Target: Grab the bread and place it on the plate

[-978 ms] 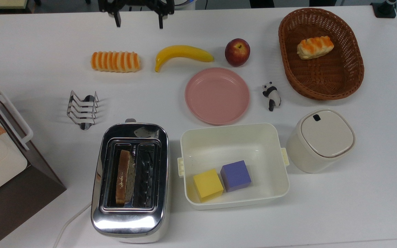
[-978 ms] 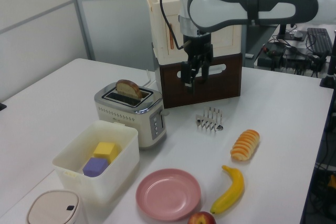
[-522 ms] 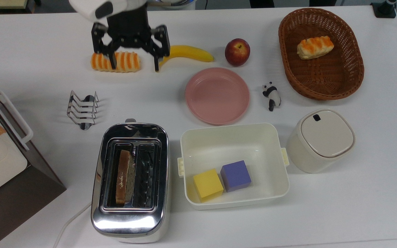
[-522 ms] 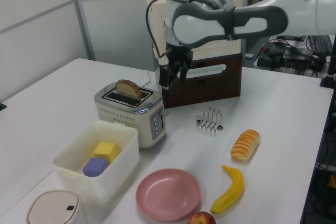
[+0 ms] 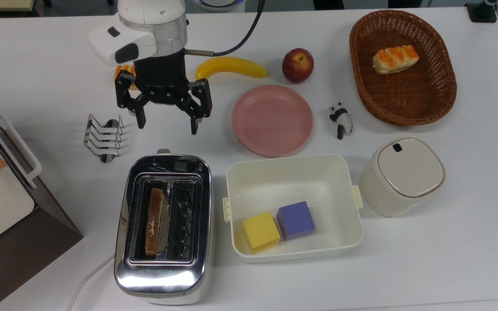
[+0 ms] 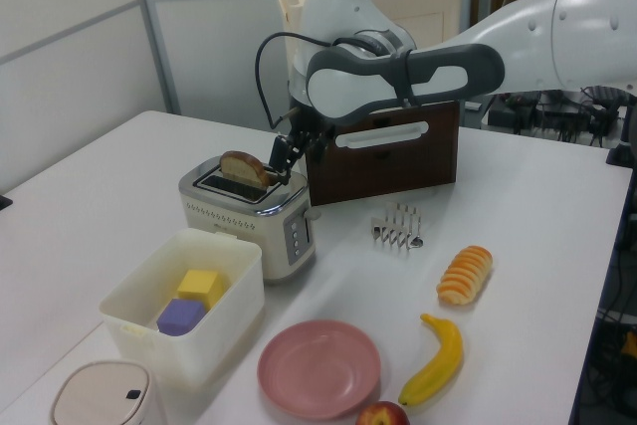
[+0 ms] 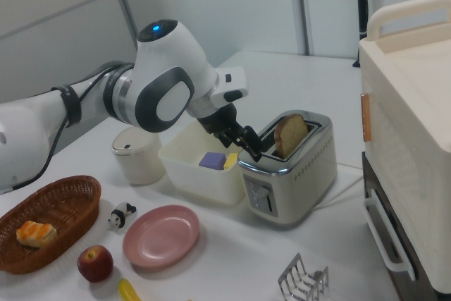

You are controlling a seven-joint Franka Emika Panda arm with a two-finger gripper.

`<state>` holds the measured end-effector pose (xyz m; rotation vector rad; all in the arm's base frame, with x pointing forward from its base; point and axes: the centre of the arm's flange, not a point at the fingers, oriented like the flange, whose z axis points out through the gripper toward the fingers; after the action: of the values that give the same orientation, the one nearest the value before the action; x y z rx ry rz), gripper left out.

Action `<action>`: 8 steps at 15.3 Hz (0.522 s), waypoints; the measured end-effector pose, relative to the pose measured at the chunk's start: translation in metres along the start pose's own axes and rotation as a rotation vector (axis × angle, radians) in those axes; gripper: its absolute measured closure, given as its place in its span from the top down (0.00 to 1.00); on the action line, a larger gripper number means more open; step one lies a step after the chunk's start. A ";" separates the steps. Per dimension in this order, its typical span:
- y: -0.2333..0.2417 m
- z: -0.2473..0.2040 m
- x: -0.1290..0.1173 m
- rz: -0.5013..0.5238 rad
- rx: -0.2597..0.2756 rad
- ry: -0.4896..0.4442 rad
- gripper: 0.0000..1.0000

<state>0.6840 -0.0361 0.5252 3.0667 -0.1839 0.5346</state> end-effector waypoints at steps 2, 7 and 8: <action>0.001 0.002 0.004 0.006 -0.001 0.009 1.00; 0.002 0.000 0.007 0.009 -0.001 0.017 1.00; 0.002 -0.001 0.007 0.009 -0.001 0.018 1.00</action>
<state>0.6903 -0.0393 0.5285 3.0602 -0.1979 0.5614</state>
